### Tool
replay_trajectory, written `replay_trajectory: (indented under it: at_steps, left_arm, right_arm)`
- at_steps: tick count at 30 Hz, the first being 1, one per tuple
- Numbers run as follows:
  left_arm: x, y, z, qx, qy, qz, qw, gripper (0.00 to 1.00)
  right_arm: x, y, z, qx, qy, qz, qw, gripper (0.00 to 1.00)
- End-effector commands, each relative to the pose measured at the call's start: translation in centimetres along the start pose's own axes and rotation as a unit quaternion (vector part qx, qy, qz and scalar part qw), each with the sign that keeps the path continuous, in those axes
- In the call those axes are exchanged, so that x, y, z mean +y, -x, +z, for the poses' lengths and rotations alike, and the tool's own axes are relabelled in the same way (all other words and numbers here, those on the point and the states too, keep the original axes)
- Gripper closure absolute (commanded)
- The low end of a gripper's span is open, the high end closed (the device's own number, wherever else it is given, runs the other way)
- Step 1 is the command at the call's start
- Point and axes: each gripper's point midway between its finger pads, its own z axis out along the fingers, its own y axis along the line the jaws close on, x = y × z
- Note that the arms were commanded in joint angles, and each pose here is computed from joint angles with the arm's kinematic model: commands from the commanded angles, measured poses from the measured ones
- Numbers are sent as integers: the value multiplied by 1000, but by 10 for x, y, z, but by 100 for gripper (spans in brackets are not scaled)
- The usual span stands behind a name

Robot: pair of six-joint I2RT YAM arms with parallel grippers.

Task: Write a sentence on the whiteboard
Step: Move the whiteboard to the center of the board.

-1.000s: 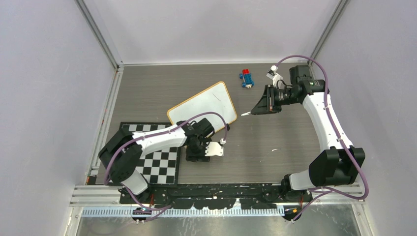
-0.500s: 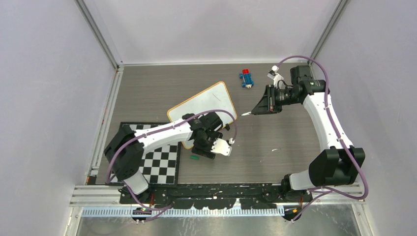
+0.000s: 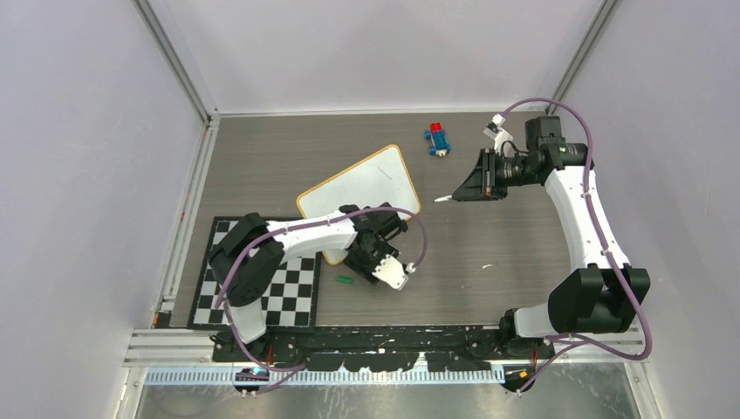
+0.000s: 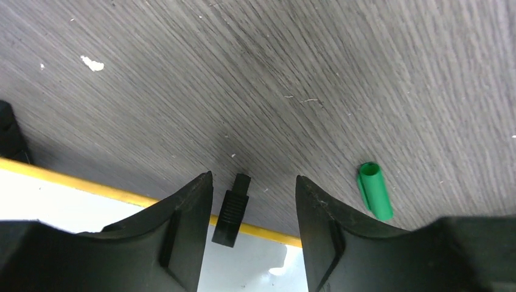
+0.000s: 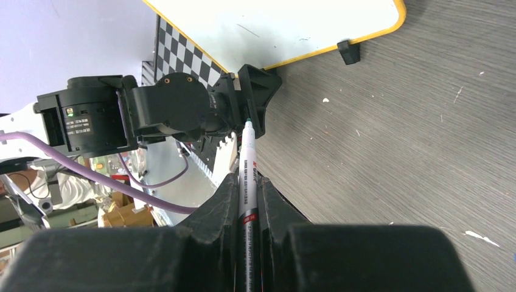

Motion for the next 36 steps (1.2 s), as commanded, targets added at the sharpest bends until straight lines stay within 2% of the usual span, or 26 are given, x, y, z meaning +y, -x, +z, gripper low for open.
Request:
replay_trajectory:
  at_steps: [1, 9, 13, 16, 27, 36]
  left_arm:
    - [23, 0, -3, 7, 21, 51, 998, 49]
    - [26, -12, 0, 26, 1, 91, 995, 63]
    - [29, -15, 0, 37, -10, 117, 992, 78]
    - [36, -12, 0, 36, -15, 138, 990, 84]
    - [67, 15, -6, 13, -30, 235, 972, 91]
    - [105, 29, 5, 25, -34, 270, 962, 93]
  right_arm:
    - [15, 5, -12, -23, 11, -33, 999, 100]
    - [15, 2, -15, -24, 17, -33, 999, 100]
    - [13, 2, -17, -26, 17, -30, 999, 100]
    - [10, 1, -19, -25, 20, -32, 999, 100]
    - [-4, -1, -39, -35, 26, -13, 999, 100]
    - [-15, -5, -53, -40, 28, -4, 999, 100]
